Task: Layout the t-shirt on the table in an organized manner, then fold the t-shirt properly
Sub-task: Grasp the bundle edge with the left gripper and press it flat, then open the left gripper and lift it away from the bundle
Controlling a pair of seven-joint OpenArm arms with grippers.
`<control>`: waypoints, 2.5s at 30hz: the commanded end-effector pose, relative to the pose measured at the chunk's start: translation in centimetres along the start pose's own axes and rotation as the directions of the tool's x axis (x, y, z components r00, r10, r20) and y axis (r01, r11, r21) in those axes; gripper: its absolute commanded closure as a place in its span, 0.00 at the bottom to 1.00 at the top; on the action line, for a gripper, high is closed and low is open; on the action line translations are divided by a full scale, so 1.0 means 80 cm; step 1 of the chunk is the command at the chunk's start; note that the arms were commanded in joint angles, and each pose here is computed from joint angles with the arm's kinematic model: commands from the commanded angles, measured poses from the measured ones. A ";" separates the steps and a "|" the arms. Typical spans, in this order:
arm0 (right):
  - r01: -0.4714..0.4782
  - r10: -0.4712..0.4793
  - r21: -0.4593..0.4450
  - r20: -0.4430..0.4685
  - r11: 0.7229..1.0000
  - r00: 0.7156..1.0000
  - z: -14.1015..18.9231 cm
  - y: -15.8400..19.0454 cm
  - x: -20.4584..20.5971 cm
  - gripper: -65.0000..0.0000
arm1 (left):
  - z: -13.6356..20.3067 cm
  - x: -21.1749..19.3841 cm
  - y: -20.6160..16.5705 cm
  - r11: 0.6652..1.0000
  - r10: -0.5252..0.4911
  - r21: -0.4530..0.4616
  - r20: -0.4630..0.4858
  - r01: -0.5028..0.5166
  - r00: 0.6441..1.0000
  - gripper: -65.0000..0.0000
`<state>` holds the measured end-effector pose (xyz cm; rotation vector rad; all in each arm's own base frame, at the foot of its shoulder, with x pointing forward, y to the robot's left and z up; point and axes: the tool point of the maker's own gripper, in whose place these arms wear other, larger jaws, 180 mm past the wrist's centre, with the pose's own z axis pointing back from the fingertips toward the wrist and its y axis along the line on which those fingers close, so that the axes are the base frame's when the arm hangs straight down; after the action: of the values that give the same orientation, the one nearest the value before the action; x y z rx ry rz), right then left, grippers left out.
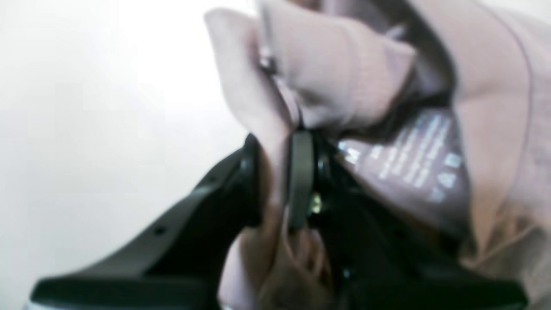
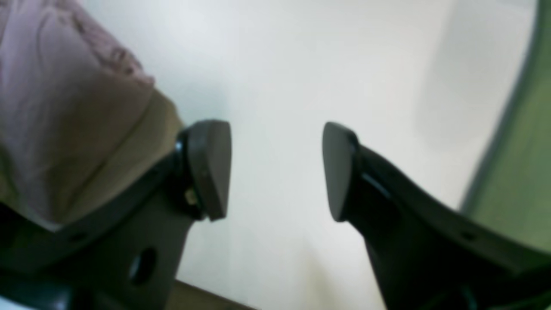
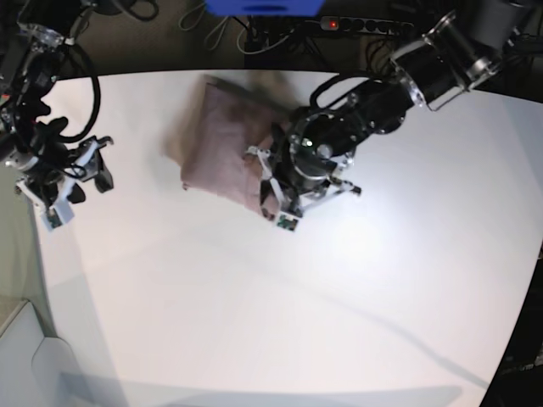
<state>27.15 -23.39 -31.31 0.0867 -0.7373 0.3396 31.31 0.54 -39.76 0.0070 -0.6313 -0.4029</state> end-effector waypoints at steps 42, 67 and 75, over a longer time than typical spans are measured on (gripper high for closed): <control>0.088 -0.105 -0.180 -0.085 0.980 0.991 0.069 -0.050 -0.082 0.48 | -0.012 0.143 -0.166 0.574 -0.803 0.321 0.398 0.753 0.443 0.61; 0.088 -0.104 -0.178 -0.081 0.980 0.991 0.069 -0.049 -0.080 0.48 | 0.060 0.246 -0.107 0.675 -0.734 0.448 0.487 0.586 0.473 0.19; 0.123 -0.129 -0.142 -0.039 0.982 0.991 0.054 -0.031 -0.068 0.48 | 0.085 0.246 0.067 0.878 -0.422 0.439 0.519 0.192 0.743 0.20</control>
<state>20.96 -28.10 -32.59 0.0000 -0.6667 0.1546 43.11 -0.93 -24.39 0.3383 -1.2932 -0.6339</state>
